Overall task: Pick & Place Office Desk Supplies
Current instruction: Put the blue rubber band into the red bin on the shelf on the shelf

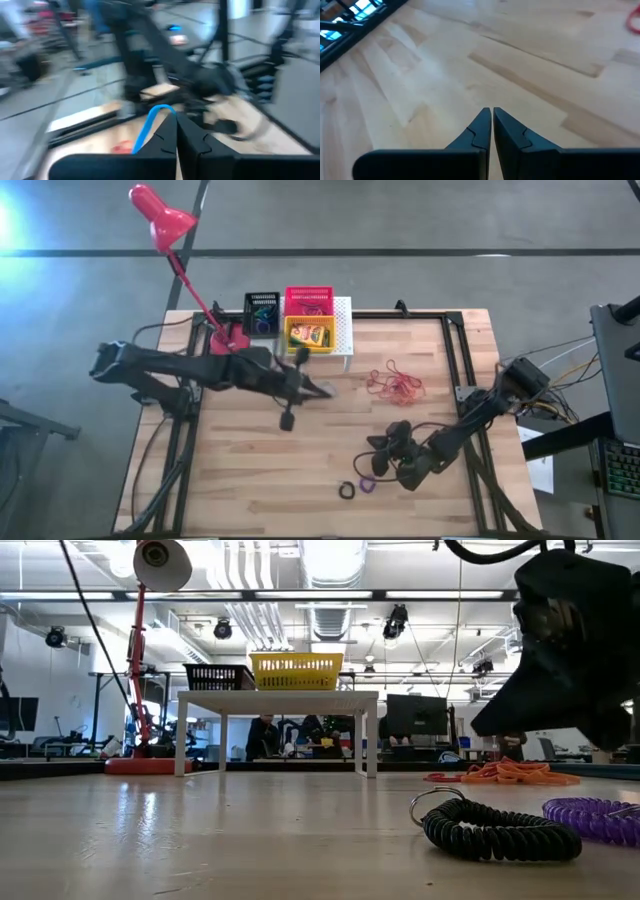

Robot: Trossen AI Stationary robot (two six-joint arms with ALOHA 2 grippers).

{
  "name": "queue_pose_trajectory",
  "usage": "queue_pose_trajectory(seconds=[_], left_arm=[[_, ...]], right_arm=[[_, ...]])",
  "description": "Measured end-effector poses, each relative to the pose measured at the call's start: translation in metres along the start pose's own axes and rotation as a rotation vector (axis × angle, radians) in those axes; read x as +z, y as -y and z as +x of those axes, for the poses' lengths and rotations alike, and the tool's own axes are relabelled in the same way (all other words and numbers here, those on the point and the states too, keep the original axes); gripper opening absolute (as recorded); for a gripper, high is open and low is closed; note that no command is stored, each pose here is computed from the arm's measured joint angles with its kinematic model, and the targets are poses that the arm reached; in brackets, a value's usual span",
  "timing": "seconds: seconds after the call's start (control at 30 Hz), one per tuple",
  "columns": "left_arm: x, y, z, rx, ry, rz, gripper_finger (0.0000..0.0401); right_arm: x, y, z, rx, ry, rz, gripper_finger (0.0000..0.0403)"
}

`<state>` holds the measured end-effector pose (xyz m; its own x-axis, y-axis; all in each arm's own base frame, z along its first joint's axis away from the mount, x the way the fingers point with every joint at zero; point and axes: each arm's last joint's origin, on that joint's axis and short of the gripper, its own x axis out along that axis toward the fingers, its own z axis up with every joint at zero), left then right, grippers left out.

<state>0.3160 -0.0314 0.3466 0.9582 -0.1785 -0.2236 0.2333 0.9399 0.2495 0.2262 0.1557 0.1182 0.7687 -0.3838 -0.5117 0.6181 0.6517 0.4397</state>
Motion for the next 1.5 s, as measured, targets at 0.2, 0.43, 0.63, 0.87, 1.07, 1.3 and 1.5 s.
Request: queue_pose_trajectory(seconds=[0.2, 0.43, 0.63, 0.87, 1.07, 1.3, 1.5], left_arm=[[0.022, -0.014, -0.033, 0.255, -0.084, 0.010, 0.0000], [0.025, -0.043, -0.055, 0.411, -0.228, -0.044, 0.0000], [0.018, -0.076, -0.071, 0.528, -0.256, -0.095, 0.0000], [-0.009, -0.129, -0.085, 0.482, -0.246, -0.197, 0.0000], [-0.041, -0.174, -0.089, 0.479, -0.244, -0.262, 0.0000], [-0.078, -0.206, -0.077, 0.527, -0.306, -0.300, 0.0000], [-0.107, -0.223, -0.058, 0.536, -0.331, -0.311, 0.0005]], right_arm=[[-0.013, -0.011, 0.014, 0.032, 0.010, 0.001, 0.0018], [-0.016, -0.028, 0.020, 0.041, 0.015, -0.046, 0.0018], [-0.010, -0.033, 0.019, 0.049, 0.038, -0.125, 0.0018], [-0.004, -0.033, 0.017, 0.018, 0.126, -0.185, 0.0018], [0.003, -0.032, 0.020, -0.044, 0.229, -0.255, 0.0018], [0.012, -0.027, 0.031, -0.092, 0.242, -0.269, 0.0018], [0.016, -0.025, 0.036, -0.109, 0.240, -0.284, 0.0018]])
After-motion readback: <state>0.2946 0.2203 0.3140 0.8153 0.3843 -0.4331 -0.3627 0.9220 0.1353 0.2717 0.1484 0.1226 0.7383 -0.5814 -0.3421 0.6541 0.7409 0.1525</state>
